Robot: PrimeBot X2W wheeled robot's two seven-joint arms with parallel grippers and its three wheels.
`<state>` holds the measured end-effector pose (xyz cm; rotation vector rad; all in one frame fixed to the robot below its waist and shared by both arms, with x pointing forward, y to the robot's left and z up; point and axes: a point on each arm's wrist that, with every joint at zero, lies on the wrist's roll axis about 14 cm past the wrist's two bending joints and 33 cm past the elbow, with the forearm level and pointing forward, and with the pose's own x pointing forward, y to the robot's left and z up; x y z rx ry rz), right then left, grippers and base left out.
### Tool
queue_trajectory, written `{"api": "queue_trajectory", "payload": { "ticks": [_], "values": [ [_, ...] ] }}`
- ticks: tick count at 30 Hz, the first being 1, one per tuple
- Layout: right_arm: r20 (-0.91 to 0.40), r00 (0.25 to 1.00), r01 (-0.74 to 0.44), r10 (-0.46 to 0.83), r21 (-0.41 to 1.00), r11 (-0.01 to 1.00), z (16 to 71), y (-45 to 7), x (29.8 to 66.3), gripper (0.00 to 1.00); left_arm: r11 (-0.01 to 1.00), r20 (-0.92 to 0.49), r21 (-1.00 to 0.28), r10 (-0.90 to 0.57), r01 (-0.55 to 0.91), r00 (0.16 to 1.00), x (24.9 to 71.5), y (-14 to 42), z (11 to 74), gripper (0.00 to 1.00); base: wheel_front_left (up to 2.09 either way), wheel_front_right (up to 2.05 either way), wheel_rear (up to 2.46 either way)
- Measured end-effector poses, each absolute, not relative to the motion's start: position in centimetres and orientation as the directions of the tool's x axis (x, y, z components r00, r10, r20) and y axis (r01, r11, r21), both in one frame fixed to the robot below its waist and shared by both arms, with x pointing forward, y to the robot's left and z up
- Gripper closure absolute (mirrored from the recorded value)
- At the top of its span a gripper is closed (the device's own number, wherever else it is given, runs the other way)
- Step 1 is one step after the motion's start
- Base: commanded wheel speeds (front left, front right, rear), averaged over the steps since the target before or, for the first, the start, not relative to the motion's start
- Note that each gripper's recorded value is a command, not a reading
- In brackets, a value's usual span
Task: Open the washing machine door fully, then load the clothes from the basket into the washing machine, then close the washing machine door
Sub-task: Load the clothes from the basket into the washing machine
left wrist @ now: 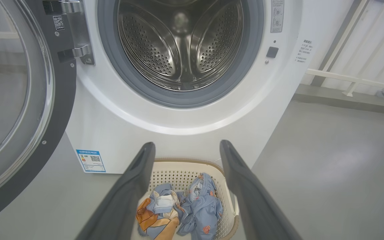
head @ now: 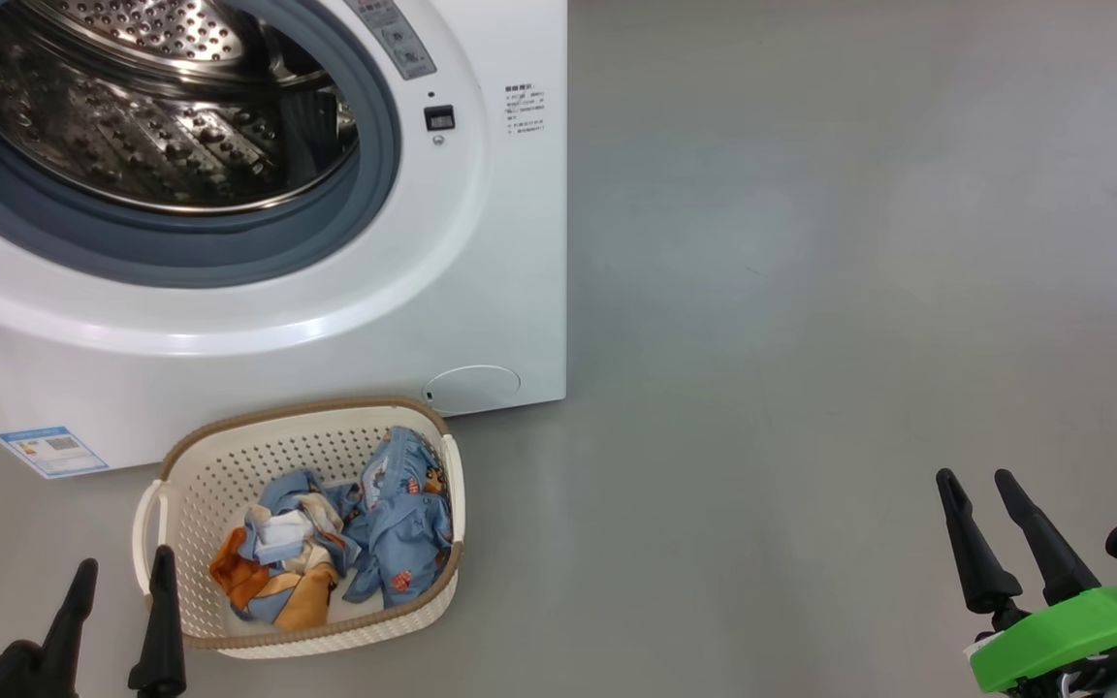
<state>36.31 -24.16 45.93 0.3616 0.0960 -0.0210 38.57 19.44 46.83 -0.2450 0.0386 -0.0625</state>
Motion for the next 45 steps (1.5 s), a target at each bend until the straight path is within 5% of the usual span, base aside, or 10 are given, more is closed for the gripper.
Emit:
{"api": "queue_trajectory", "payload": {
  "ticks": [29,45],
  "values": [
    [-0.115,0.993,0.040,0.001,0.357,0.933,45.2,-23.8,37.3,0.00,0.966,-0.032,-0.253,-0.064,0.054,0.997,40.2,19.4,46.6,0.00,0.63,-1.03,0.41],
    [-0.113,0.993,0.030,0.012,0.358,0.933,45.2,-23.4,37.5,0.00,0.966,-0.047,-0.254,-0.067,0.053,0.997,40.1,19.0,46.1,0.00,0.12,-0.12,0.00]
  ]
}}
